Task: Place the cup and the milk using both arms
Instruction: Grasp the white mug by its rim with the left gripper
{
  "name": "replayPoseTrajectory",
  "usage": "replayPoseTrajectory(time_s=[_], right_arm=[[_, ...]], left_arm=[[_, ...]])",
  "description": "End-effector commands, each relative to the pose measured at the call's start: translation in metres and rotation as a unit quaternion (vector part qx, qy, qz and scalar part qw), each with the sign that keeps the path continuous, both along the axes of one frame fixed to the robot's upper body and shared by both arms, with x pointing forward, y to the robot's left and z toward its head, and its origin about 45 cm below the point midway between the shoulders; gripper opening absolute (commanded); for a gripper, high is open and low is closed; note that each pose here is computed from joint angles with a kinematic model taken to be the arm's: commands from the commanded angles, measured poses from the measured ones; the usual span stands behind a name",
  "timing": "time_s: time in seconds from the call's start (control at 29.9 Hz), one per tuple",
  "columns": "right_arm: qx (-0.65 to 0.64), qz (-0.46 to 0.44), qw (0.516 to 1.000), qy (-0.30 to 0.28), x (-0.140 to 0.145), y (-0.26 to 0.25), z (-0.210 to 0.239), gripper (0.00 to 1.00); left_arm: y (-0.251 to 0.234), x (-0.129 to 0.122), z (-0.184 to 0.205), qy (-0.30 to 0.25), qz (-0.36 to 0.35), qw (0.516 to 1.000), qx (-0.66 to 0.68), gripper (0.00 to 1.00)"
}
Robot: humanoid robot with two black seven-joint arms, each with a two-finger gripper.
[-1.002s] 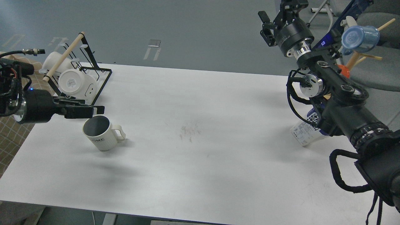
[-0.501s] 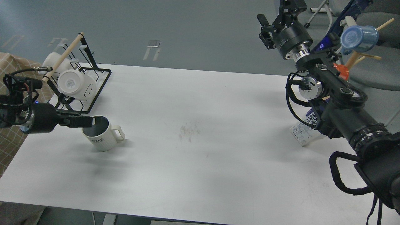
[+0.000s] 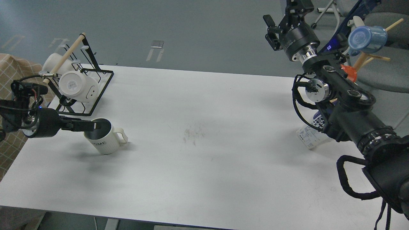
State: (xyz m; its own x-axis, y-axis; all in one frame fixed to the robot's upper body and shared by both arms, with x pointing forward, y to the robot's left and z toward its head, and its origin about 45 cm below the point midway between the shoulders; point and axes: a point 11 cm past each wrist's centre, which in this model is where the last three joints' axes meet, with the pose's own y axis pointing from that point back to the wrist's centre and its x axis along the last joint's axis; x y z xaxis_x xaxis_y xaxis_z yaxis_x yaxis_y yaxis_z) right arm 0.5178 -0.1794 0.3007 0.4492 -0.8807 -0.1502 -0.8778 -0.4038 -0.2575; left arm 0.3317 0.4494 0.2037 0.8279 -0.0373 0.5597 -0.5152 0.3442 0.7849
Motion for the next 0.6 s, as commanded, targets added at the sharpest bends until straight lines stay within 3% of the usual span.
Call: replayPoseTrajectory(time_s=[0.0, 0.2, 0.23, 0.27, 0.33, 0.57], right_arm=[[0.0, 0.0, 1.0, 0.0, 0.0, 0.0, 0.0, 1.0], [0.0, 0.0, 1.0, 0.0, 0.0, 0.0, 0.0, 1.0], [0.0, 0.0, 1.0, -0.001, 0.0, 0.0003, 0.0003, 1.0], [0.0, -0.001, 1.0, 0.0, 0.0001, -0.0001, 0.0, 1.0], [0.0, -0.001, 1.0, 0.0, 0.0001, -0.0001, 0.0, 1.0], [0.0, -0.001, 1.0, 0.002, -0.0008, -0.0006, -0.0029, 1.0]], left_arm=[[-0.005, -0.0008, -0.0061, 0.005, -0.008, 1.0, 0.002, 0.95], [-0.0044, -0.0029, -0.0088, 0.009, -0.009, 1.0, 0.004, 0.74], [-0.0044, -0.0029, -0.0088, 0.009, -0.009, 1.0, 0.004, 0.59], [-0.0045, -0.0036, -0.0097, 0.011, -0.01, 1.0, 0.005, 0.29], [-0.005, -0.0033, -0.0097, 0.013, -0.012, 1.0, 0.007, 0.02], [-0.0054, -0.0033, -0.0096, 0.014, -0.015, 1.0, 0.011, 0.0]])
